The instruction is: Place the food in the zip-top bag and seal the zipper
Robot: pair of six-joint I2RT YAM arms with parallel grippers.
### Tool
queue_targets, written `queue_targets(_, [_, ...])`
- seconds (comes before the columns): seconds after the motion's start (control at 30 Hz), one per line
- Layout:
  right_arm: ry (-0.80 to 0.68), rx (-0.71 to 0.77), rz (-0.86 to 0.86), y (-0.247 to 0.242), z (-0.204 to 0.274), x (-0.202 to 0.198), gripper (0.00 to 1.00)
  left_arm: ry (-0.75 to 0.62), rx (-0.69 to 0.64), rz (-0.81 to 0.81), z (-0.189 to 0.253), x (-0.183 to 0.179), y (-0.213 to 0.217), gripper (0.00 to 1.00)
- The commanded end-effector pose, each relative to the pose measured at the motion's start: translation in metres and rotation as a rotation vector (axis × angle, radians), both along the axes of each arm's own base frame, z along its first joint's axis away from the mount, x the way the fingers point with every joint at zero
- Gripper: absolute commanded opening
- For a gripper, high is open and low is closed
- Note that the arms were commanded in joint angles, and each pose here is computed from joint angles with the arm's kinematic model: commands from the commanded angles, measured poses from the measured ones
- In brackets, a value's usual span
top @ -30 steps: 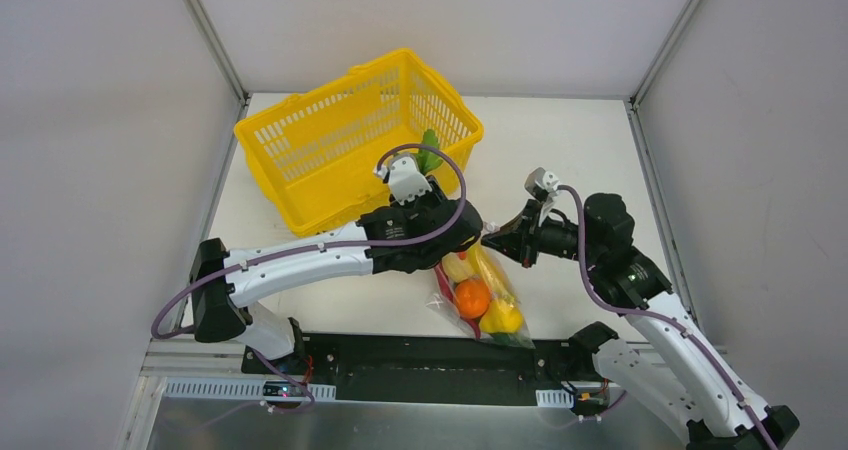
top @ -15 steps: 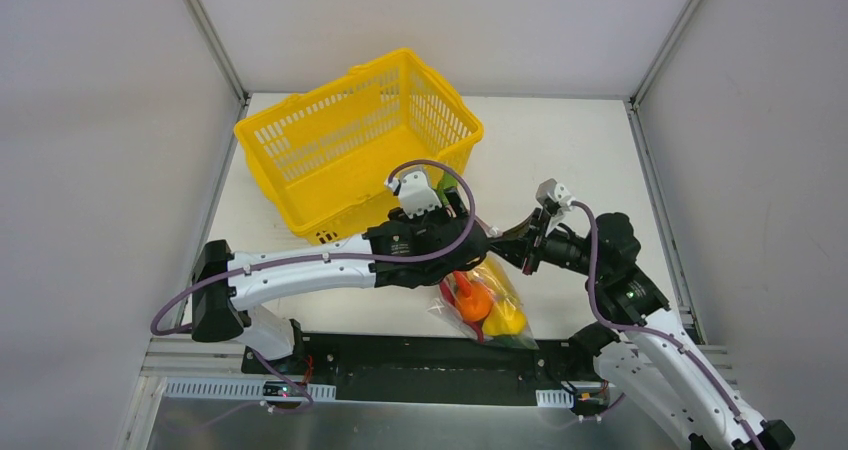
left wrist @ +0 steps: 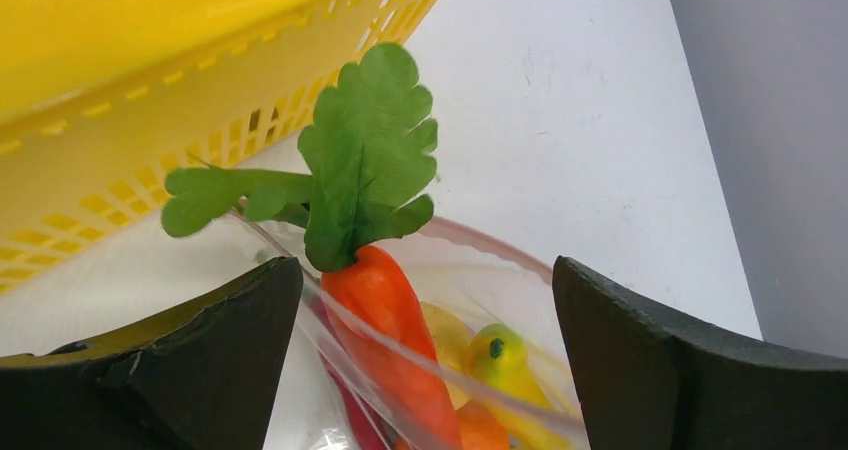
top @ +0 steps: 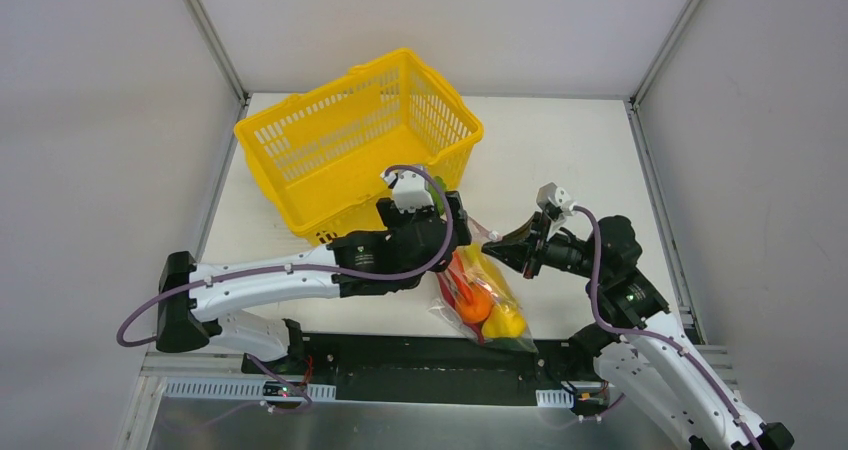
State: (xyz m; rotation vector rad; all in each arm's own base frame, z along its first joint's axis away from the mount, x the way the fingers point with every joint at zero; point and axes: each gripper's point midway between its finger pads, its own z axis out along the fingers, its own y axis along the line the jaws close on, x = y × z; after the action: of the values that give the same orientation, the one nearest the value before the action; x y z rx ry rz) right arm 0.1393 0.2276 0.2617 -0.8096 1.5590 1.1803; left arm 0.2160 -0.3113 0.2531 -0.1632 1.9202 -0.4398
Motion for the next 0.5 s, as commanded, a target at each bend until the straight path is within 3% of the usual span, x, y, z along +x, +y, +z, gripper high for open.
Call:
queue_targets(0.0, [-0.077, 0.043, 0.054, 0.003, 0.020, -0.008, 0.00, -0.092, 0.123, -0.069, 0.031, 0.001, 0.011, 0.99])
queue_targets(0.17, [-0.077, 0.042, 0.070, 0.002, 0.022, -0.013, 0.00, -0.064, 0.222, -0.053, 0.023, 0.008, 0.028, 0.99])
queue_targets(0.47, [-0.067, 0.035, 0.098, 0.001, 0.023, -0.021, 0.00, -0.017, 0.204, -0.114, 0.008, 0.028, 0.039, 0.99])
